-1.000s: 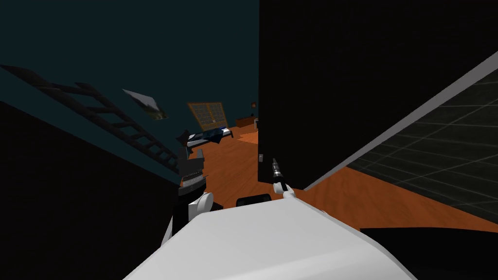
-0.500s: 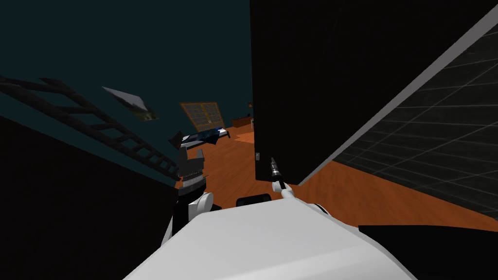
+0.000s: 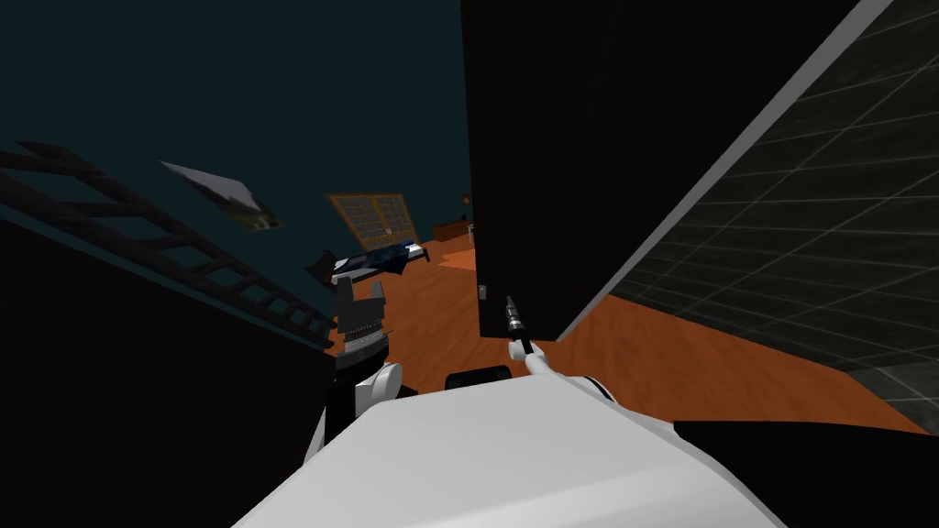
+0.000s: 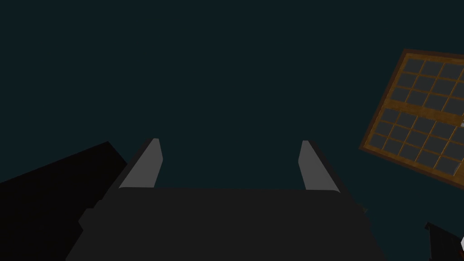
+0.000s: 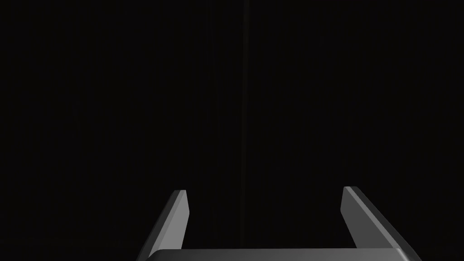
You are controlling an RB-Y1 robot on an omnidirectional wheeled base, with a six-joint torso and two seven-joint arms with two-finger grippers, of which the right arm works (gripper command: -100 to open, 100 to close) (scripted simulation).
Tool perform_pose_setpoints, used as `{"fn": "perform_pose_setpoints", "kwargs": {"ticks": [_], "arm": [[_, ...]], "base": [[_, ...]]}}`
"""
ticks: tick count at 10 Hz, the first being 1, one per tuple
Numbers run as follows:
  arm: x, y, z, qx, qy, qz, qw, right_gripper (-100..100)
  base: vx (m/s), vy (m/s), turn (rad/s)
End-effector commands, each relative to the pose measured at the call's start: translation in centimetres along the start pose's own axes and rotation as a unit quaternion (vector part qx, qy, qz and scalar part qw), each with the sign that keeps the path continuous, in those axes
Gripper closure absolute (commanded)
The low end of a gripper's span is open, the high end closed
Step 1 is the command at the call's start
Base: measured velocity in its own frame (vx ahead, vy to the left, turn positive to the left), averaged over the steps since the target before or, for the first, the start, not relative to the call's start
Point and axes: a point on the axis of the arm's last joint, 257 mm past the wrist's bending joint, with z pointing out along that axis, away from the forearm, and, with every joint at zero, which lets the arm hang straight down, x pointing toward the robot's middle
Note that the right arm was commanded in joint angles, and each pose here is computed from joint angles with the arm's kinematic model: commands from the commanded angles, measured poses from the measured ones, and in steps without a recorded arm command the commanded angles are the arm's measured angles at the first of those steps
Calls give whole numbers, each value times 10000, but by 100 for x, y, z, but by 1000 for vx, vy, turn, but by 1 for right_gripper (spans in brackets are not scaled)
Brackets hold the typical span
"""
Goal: Push the door open
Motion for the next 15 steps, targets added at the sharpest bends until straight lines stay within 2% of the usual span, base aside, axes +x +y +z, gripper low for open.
{"fn": "perform_pose_setpoints", "kwargs": {"ticks": [1, 5, 8, 10, 15], "arm": [[103, -6, 4, 6, 58, 51, 10000, -100], [393, 4, 12, 27, 204, 209, 9996, -100], [510, 8, 7, 37, 258, 277, 9993, -100], [519, 11, 10, 43, 262, 280, 9993, -100], [343, 19, 48, 10, 215, 140, 9997, -100]], "base": [[-56, 64, -96], [-72, 111, -67], [-67, 168, -12], [-34, 134, 1], [64, -170, -4]]}}
